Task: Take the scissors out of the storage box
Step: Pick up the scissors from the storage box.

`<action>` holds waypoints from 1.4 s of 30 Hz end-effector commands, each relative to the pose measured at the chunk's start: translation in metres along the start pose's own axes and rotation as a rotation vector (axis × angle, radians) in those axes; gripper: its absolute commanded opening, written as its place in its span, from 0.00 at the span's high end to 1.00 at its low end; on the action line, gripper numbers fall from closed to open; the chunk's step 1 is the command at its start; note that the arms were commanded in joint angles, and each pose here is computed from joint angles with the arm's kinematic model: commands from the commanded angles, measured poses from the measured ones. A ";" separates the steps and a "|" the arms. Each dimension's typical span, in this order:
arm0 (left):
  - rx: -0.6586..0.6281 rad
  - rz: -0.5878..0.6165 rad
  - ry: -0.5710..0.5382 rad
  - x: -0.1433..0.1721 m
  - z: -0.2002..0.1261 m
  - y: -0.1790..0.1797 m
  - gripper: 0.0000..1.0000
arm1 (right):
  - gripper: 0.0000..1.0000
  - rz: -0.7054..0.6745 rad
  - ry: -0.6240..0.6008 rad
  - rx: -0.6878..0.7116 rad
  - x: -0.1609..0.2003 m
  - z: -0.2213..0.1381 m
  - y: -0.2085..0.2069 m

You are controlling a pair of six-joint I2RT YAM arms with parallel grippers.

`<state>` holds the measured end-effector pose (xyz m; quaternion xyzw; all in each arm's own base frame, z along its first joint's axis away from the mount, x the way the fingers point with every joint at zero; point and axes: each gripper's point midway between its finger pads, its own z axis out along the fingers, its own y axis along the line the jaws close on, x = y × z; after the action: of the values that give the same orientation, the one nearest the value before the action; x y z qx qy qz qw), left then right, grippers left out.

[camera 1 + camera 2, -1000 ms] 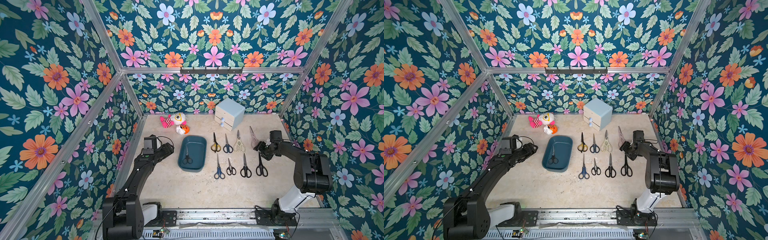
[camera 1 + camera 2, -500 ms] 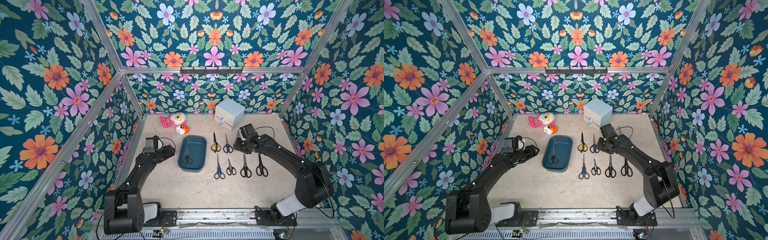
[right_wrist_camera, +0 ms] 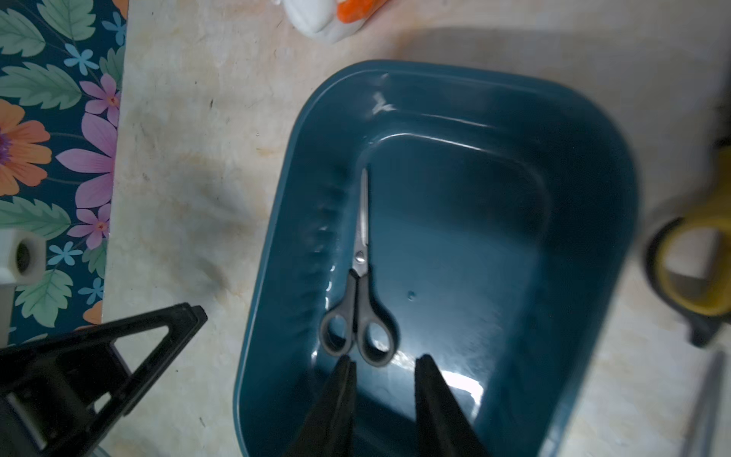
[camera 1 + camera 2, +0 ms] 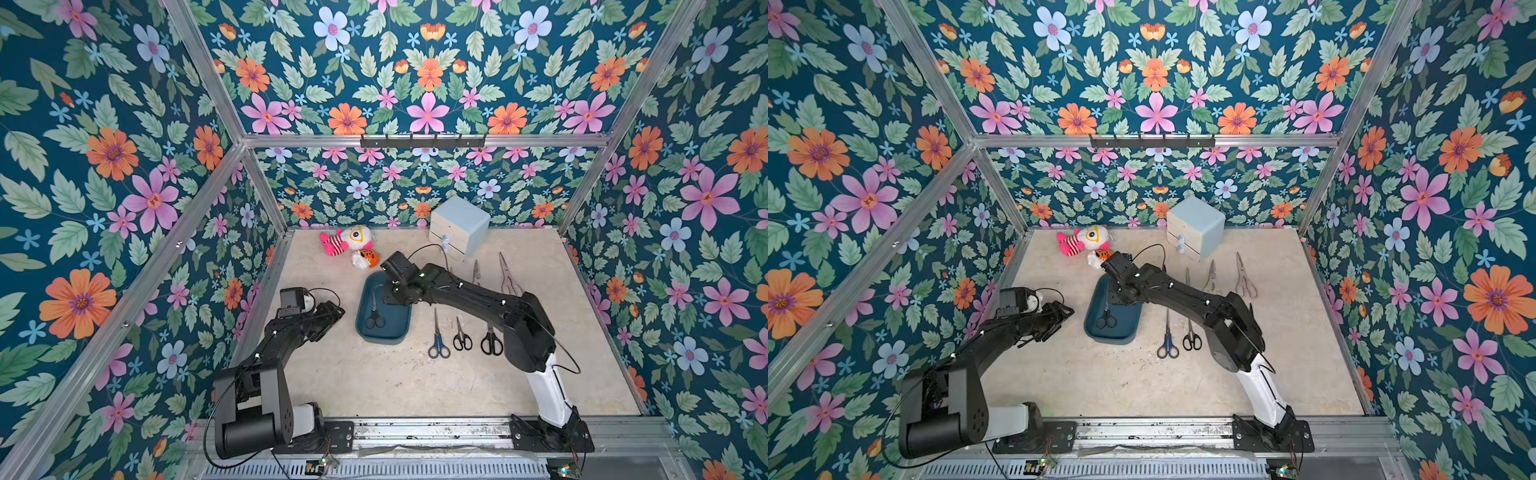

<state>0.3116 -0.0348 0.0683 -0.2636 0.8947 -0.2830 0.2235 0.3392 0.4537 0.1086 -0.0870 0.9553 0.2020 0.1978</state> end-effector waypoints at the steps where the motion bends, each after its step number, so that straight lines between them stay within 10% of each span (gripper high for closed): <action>1: -0.004 -0.005 -0.009 0.000 -0.004 0.001 0.27 | 0.70 -0.058 0.077 0.067 0.014 0.014 -0.002; 42: -0.070 0.026 -0.028 0.003 -0.014 0.009 0.28 | 0.78 -0.191 0.267 0.299 0.084 0.086 -0.045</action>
<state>0.2994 -0.0264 0.0726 -0.2691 0.9006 -0.2537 0.2282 0.3204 0.4698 0.0160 -0.1632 0.9722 0.0808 0.1472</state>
